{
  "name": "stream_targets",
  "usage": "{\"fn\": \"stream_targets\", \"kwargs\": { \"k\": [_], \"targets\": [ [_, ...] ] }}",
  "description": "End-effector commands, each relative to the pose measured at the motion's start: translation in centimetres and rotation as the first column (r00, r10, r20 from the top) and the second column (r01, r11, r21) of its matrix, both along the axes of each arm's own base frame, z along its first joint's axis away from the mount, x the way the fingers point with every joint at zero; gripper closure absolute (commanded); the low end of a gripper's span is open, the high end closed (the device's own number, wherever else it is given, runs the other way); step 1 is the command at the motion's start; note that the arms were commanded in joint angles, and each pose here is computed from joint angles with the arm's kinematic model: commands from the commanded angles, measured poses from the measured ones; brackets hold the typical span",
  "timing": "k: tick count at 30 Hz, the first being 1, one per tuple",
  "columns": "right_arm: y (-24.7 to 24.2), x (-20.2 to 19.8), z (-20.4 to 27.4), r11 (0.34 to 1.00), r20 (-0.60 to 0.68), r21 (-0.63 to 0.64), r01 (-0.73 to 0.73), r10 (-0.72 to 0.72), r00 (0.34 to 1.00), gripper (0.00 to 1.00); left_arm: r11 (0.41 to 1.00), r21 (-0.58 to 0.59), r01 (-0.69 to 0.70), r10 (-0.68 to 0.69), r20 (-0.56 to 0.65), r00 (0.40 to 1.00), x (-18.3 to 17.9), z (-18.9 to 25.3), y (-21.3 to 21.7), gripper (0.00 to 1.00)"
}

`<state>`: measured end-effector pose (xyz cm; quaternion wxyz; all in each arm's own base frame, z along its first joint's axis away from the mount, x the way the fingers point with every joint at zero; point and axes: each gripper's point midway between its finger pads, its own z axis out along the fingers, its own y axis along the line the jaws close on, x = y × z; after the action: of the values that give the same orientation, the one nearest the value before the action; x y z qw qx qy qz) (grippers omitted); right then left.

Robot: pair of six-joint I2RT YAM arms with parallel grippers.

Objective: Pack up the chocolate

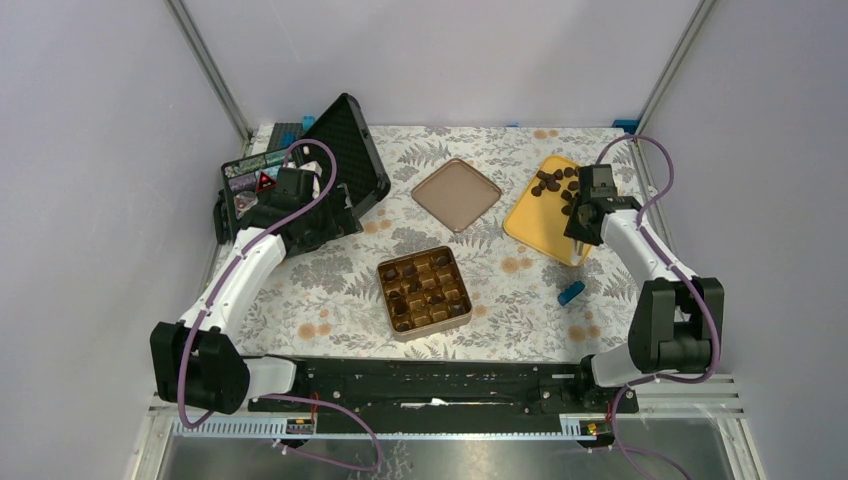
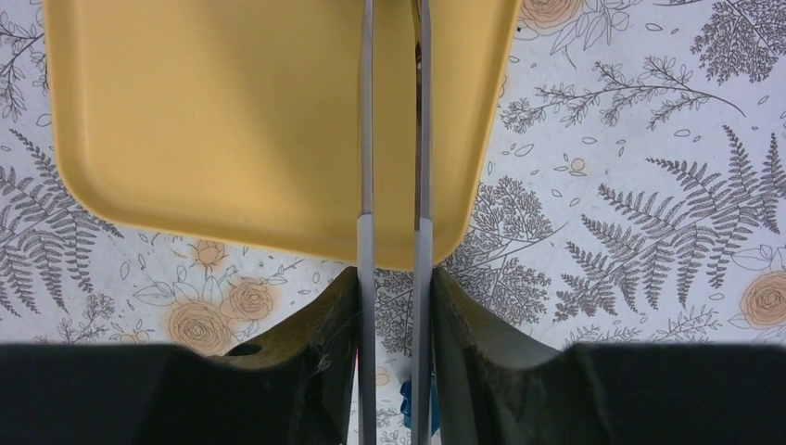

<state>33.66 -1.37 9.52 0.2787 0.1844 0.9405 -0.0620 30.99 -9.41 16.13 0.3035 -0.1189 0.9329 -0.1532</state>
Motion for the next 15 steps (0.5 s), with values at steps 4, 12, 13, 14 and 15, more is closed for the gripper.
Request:
{"fn": "stream_targets", "kwargs": {
  "k": [4,12,13,14,15],
  "targets": [
    [0.2,-0.9,4.0,1.0,0.099,0.02,-0.008,0.006,0.995,0.92,1.0,-0.017,0.001,0.0,0.063,0.998,0.5,1.4,-0.1,0.01],
    [5.5,-2.1,10.3,0.963,0.227,0.193,-0.188,0.143,0.963,0.97,0.999,-0.053,0.01,-0.006,0.067,0.998,1.0,1.8,-0.8,0.01],
    [7.2,-2.4,10.8,0.947,0.237,0.209,-0.244,0.193,0.952,0.97,0.998,-0.06,0.013,-0.009,0.067,0.998,1.1,1.8,-0.9,0.01],
    [8.9,-2.8,11.3,0.929,0.243,0.216,-0.301,0.247,0.938,0.96,0.998,-0.068,0.016,-0.012,0.063,0.998,1.1,1.8,-1.1,0.01],
    [10.8,-3.3,11.7,0.904,0.251,0.219,-0.367,0.312,0.916,0.96,0.997,-0.072,0.016,-0.011,0.061,0.998,1.1,1.8,-1.1,0.01]
  ]
}}
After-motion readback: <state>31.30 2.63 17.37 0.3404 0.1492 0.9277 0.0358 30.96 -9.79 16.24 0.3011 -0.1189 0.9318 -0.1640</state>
